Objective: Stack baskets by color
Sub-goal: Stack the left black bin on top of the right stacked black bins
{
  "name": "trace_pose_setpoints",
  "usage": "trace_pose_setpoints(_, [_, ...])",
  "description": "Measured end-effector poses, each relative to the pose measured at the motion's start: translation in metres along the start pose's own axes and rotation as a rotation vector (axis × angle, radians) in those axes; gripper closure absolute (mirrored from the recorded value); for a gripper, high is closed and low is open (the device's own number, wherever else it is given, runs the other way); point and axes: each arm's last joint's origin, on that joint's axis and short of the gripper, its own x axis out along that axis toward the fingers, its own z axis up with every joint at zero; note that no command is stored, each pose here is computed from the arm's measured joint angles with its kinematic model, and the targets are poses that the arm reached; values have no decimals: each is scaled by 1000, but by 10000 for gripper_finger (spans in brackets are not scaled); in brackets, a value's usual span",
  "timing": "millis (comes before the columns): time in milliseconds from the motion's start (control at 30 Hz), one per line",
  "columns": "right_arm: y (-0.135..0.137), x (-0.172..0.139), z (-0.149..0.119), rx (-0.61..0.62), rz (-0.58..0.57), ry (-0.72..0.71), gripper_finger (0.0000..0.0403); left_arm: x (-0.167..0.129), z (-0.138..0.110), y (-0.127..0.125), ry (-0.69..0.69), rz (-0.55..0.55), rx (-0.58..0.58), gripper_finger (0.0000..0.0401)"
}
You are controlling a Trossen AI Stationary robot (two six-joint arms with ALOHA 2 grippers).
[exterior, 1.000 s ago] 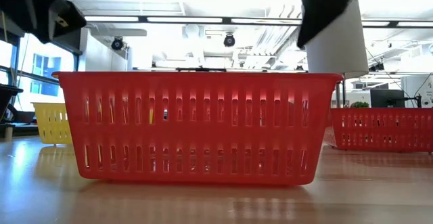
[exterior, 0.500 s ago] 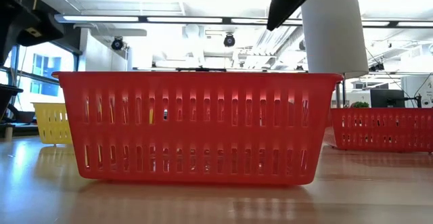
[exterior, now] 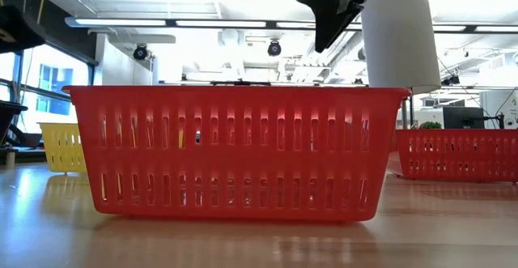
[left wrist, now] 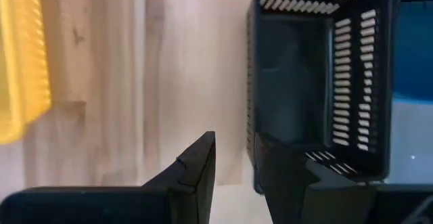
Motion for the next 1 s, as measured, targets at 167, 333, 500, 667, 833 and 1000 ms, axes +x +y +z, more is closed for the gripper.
trace_pose_setpoints(167, [-4, 5, 3, 16, -7, 11, 292, 2, -7, -8, 6, -11, -9, 309])
trace_pose_setpoints(333, [-6, 8, 5, 25, -11, 15, 292, 5, -12, -13, 19, -7, -29, 309])
trace_pose_setpoints(500, [-6, 9, 6, 23, -7, 19, 292, 12, -13, -18, 26, 2, -24, 309])
trace_pose_setpoints(667, [-6, 9, 5, 23, -2, 24, 292, 24, -11, -23, 24, -1, -8, 309])
trace_pose_setpoints(833, [-5, 9, 5, 10, 25, 48, 292, 36, -12, -24, 52, 36, -1, 309])
trace_pose_setpoints(1000, [-5, 8, 5, 8, 27, 49, 292, 45, -11, -23, 72, 68, -6, 309])
